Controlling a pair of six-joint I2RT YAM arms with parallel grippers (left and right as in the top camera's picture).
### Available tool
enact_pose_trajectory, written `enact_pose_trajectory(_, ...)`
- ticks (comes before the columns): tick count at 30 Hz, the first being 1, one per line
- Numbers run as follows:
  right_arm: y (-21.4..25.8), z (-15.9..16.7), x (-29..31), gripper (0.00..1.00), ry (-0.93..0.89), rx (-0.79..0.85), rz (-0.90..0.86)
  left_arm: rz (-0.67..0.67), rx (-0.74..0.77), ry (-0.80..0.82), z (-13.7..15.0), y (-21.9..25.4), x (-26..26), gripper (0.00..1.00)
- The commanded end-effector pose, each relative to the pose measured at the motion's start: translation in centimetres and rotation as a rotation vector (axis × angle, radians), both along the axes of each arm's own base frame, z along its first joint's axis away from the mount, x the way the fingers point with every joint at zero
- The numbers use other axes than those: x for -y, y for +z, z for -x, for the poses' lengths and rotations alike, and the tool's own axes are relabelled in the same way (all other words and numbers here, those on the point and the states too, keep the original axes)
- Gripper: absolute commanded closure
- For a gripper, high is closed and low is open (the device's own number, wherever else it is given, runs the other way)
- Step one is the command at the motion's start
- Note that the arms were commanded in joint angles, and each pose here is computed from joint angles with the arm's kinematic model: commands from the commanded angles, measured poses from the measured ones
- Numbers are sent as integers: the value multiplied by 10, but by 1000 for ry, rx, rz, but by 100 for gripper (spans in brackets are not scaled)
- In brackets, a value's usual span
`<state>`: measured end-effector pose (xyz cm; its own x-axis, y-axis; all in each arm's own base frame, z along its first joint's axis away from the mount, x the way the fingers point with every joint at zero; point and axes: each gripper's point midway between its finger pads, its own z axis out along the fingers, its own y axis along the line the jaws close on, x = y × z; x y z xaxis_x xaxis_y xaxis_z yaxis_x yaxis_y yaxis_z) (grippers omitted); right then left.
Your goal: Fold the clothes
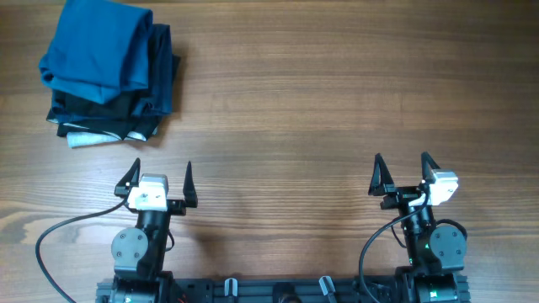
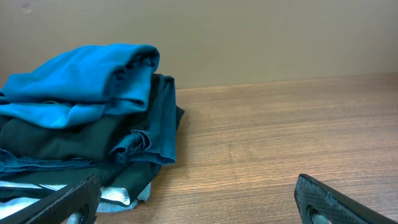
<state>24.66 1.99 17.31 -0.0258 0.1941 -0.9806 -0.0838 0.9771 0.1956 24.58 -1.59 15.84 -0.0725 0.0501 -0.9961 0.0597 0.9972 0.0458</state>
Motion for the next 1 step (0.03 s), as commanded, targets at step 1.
enact_pose_trajectory(1,2,1,-2,0,8,13,11,-13,8,-21,0,0,4,0)
